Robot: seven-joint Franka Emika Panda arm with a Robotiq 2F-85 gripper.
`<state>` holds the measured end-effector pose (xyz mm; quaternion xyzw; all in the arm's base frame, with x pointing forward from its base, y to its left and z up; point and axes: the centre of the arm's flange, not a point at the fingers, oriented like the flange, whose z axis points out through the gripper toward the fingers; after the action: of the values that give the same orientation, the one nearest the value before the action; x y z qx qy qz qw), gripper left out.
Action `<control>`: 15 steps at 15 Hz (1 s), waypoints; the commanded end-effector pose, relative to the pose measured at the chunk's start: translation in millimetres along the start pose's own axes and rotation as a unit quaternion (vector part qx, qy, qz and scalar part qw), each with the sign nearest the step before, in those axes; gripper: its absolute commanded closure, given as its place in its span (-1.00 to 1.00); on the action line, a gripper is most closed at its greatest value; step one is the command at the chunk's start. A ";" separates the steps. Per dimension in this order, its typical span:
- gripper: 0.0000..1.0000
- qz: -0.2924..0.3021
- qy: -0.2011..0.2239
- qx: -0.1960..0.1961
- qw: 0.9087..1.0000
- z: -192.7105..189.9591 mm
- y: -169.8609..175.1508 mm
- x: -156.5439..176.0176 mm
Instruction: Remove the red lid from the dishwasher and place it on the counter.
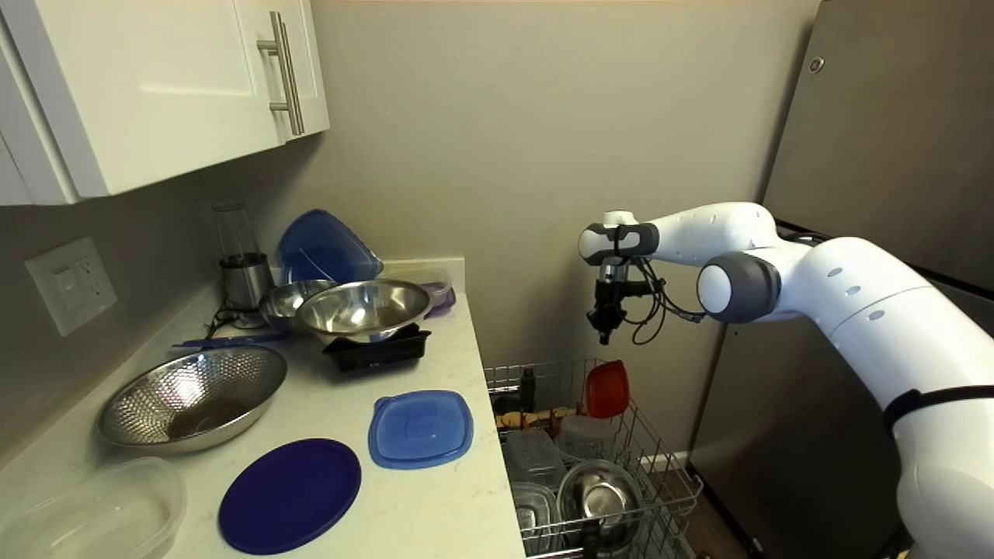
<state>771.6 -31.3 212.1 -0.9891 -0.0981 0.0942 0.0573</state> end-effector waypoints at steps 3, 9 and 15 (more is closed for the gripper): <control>0.46 -0.016 -0.027 0.030 0.999 12.2 -2.3 -12.4; -0.27 0.009 -0.037 -0.007 0.999 16.7 13.9 -20.4; -0.97 0.046 -0.050 -0.028 0.997 37.1 52.2 -34.7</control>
<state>757.4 -69.1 184.6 -0.9875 -0.0771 0.1338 0.0303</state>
